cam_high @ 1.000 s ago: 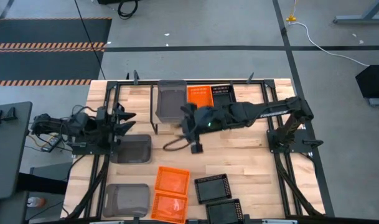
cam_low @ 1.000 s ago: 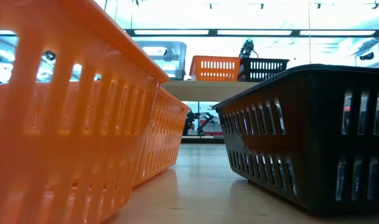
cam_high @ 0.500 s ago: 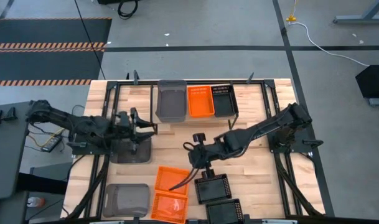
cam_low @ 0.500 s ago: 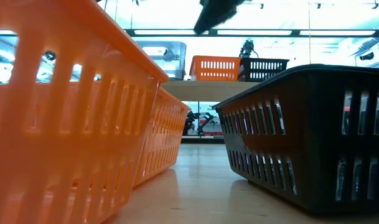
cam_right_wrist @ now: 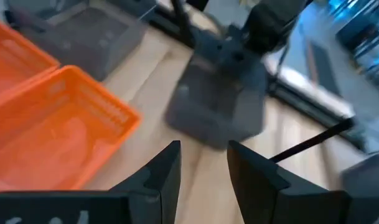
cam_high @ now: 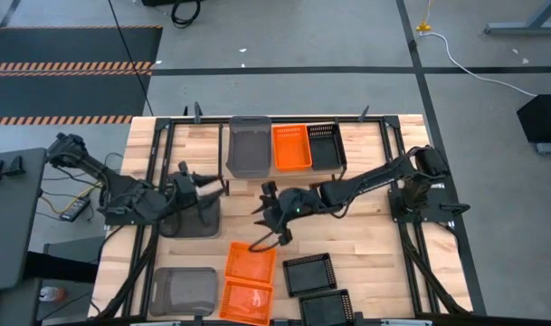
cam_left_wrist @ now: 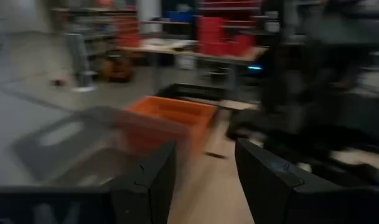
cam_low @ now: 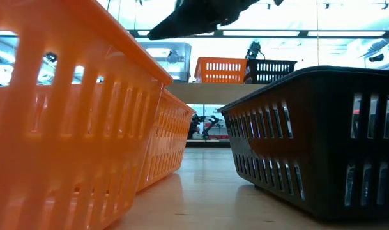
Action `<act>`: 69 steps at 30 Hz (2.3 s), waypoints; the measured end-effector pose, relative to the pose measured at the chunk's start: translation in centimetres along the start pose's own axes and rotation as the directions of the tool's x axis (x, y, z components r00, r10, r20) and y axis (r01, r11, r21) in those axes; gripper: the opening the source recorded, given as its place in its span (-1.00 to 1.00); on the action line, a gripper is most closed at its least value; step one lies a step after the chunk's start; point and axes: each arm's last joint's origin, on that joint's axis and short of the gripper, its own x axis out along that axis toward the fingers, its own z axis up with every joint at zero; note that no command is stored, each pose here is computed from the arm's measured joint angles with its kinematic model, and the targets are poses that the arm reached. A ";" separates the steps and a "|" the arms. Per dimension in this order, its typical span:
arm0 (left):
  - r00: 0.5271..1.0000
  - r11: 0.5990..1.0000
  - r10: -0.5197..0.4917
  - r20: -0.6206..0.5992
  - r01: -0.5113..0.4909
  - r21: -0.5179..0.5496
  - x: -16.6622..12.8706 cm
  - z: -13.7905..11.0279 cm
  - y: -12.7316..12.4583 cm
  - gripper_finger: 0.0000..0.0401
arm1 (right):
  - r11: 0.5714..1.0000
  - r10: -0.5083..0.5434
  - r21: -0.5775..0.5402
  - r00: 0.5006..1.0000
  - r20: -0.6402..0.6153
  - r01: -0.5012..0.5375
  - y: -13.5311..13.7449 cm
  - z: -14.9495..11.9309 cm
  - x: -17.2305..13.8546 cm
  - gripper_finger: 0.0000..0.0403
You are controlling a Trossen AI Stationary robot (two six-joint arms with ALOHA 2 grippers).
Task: Stack baskets on shelf by color
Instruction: Stack the top black transparent bin on the black transparent bin on the shelf
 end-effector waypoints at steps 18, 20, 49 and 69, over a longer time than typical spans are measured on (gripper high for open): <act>0.990 0.980 0.126 -0.065 -0.114 0.162 4.7 -1.9 0.5 -0.14 | 0.953 -0.021 0.304 0.999 0.043 0.007 -6.4 -2.9 0.2 -0.32; 0.992 0.986 0.002 -0.126 0.019 0.164 5.3 -2.7 -0.2 -0.14 | 0.917 0.017 0.397 0.999 0.036 -0.030 -5.6 -3.3 0.3 -0.32; 0.775 0.997 -0.014 -0.631 -0.035 -0.064 0.0 -0.3 -2.9 -0.14 | 0.978 0.126 0.131 0.960 0.249 -0.162 1.2 5.8 -1.6 -0.32; 0.396 0.842 0.083 -0.915 -0.519 -0.148 5.6 -6.4 -2.2 -0.14 | 0.920 -0.027 0.392 0.997 0.070 -0.003 -0.8 7.2 -8.9 -0.32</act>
